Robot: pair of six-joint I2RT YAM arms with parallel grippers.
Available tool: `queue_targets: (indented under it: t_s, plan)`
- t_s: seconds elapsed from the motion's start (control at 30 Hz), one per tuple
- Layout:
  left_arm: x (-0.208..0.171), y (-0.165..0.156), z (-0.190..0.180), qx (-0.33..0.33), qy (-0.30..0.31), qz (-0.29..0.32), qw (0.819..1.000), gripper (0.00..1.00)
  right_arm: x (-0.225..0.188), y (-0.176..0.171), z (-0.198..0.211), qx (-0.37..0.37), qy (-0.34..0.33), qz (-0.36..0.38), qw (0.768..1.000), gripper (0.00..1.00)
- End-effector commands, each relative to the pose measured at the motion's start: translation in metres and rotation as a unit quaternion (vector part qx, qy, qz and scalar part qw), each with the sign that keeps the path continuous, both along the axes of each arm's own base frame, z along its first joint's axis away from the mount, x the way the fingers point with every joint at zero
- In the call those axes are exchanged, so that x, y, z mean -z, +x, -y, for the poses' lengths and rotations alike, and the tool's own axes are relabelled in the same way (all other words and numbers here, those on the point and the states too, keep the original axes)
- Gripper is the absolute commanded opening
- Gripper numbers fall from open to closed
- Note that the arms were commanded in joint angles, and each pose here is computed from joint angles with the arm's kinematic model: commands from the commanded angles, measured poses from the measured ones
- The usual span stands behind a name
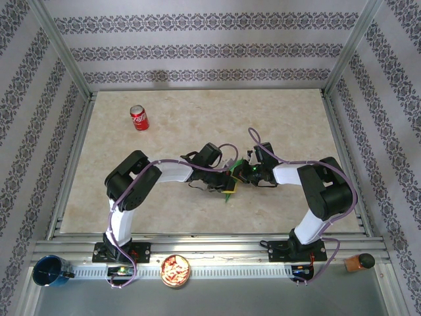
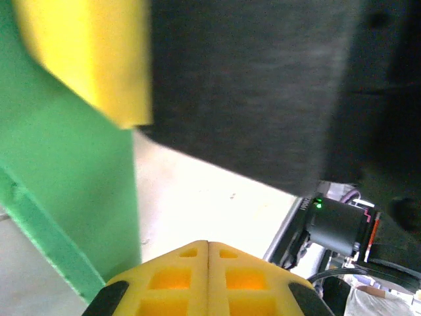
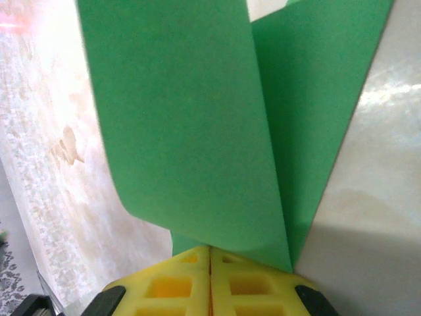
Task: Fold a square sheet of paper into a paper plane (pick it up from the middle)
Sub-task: Fold the wing for the fifth time at the center of the table.
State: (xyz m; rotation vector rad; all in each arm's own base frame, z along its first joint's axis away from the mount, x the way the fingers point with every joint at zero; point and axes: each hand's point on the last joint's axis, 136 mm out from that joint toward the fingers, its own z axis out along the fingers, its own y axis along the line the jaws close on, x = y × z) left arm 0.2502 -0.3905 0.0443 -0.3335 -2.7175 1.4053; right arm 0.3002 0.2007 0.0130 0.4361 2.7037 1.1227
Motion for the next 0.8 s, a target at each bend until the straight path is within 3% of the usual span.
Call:
queue_targets:
  t_s: [0.0, 0.77]
  plan:
    - [0.014, -0.009, -0.004, 0.012, 0.018, -0.006, 1.000, 0.00, 0.031, -0.020, 0.011, 0.000, -0.051, -0.046, 0.998, 0.10]
    - [0.032, -0.044, -0.019, 0.020, 0.031, -0.045, 0.998, 0.00, 0.031, -0.021, 0.013, 0.002, -0.055, -0.048, 0.997, 0.10]
